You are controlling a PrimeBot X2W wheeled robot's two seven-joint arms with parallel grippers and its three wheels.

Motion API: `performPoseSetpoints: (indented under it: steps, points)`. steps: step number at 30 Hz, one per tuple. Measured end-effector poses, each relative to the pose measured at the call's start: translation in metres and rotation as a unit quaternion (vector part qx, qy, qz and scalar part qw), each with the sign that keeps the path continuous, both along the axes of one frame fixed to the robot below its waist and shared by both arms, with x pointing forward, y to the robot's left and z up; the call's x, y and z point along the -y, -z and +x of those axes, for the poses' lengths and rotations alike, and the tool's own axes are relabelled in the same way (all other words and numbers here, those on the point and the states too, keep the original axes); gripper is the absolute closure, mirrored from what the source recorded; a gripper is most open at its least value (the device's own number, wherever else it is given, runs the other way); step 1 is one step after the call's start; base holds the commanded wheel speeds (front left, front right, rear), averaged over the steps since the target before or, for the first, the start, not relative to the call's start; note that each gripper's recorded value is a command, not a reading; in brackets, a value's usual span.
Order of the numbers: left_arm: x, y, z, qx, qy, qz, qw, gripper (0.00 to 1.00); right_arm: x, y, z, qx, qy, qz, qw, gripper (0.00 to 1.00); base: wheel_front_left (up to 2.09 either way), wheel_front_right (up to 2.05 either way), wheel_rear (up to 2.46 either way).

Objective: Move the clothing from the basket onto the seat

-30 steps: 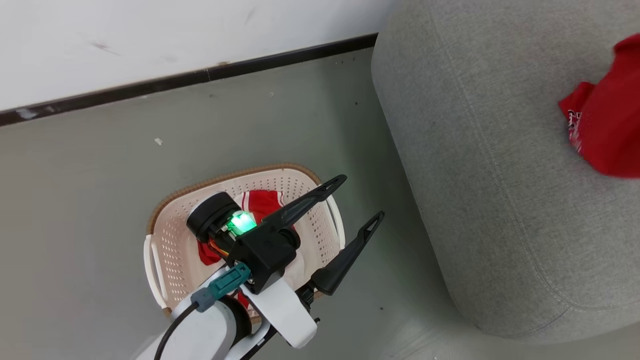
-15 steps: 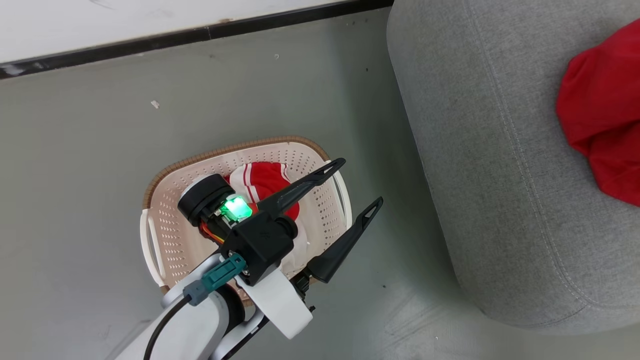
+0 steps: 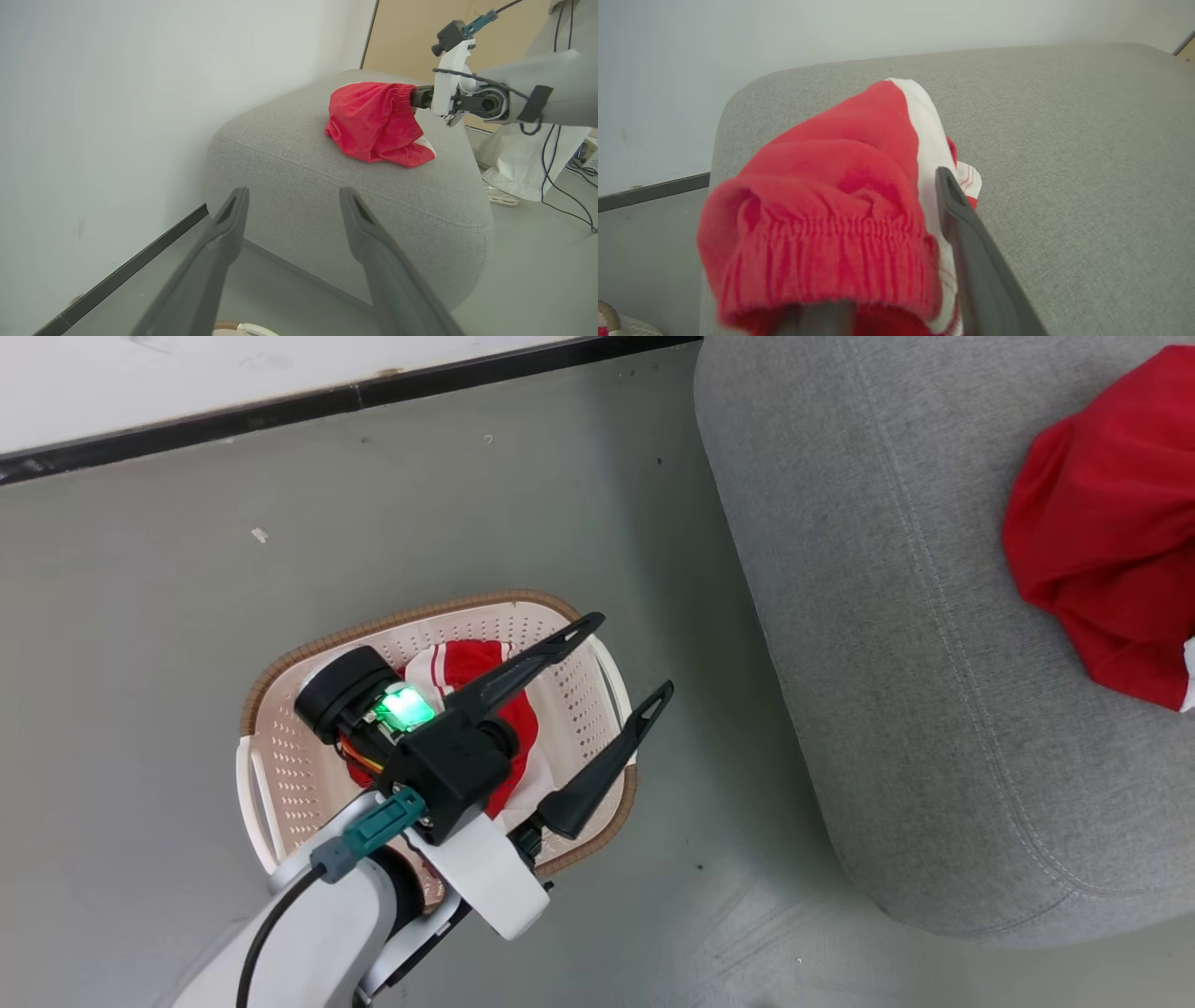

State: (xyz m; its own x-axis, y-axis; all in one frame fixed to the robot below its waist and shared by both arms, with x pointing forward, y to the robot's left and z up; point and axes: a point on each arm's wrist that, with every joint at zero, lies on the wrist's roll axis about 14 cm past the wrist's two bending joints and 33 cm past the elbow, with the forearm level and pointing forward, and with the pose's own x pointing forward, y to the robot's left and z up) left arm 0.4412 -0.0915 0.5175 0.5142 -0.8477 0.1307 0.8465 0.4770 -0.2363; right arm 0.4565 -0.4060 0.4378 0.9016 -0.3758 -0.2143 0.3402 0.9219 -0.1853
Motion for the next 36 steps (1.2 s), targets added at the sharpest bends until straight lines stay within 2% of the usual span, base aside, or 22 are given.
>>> performPoseSetpoints:
  steps: [9,17,25,32,36]
  points:
    - [-0.005,-0.008,0.004,0.007,-0.016,-0.01,1.0,0.0,0.001,-0.001,-0.03,-0.011,-0.001,-0.008,1.0,0.0,0.0,0.0,0.0]
    - [-0.02,-0.011,0.008,0.01,-0.053,-0.011,0.998,0.0,-0.006,-0.038,-0.037,0.039,-0.018,-0.026,0.999,0.0,0.0,0.0,0.0]
    - [-0.046,-0.01,0.012,0.0,-0.113,-0.012,0.993,0.0,-0.044,-0.087,-0.025,0.112,-0.079,-0.044,0.99,0.0,0.0,0.0,0.0]
    - [-0.07,-0.015,0.007,-0.001,-0.164,-0.017,0.986,0.0,-0.081,-0.103,-0.026,0.135,-0.134,-0.048,0.981,0.0,0.0,0.0,0.0]
    - [-0.079,-0.017,0.002,-0.001,-0.179,-0.018,0.984,0.0,-0.086,-0.116,-0.026,0.146,-0.148,-0.064,0.976,0.0,0.0,0.0,0.0]
